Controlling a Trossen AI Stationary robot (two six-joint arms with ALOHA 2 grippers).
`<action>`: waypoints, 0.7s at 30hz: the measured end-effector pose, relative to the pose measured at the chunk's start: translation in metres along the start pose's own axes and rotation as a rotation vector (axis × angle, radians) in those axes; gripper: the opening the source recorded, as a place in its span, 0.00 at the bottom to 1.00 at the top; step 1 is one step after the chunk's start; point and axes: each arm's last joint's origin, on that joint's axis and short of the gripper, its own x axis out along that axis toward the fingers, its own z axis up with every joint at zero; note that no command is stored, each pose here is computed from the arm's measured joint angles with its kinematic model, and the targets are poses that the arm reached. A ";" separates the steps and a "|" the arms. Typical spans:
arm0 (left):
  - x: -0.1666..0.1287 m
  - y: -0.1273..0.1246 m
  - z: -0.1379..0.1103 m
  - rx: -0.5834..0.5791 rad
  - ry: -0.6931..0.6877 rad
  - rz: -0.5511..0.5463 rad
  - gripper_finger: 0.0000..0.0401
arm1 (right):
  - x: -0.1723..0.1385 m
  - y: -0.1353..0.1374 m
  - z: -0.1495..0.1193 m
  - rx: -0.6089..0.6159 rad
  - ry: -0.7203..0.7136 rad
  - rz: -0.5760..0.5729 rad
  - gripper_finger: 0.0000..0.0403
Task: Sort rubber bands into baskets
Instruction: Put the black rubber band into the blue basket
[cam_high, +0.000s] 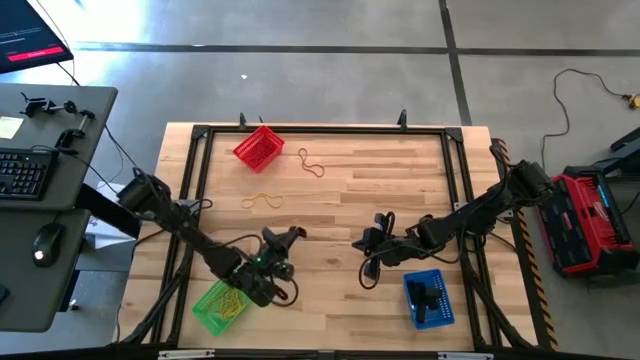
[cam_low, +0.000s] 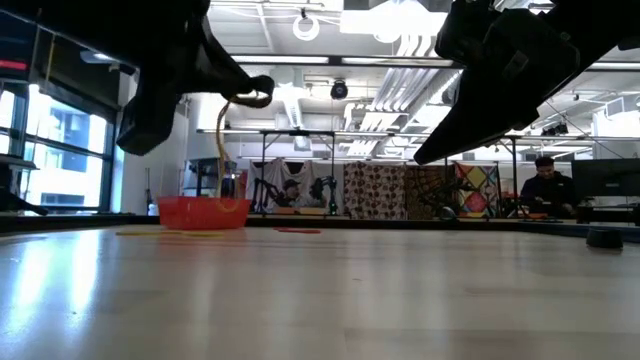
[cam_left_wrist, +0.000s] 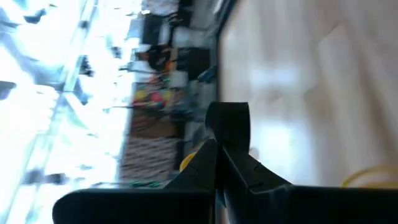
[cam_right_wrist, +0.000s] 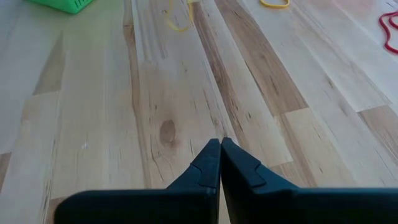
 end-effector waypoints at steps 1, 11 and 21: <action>-0.001 -0.001 0.000 0.031 0.017 0.029 0.00 | 0.000 0.000 0.000 0.000 0.000 0.000 0.00; -0.009 -0.007 0.000 0.237 0.105 0.154 0.00 | 0.000 0.000 0.000 0.000 0.000 0.000 0.00; -0.001 -0.008 0.001 0.063 0.040 0.062 0.00 | 0.000 0.000 0.000 0.000 0.000 0.000 0.00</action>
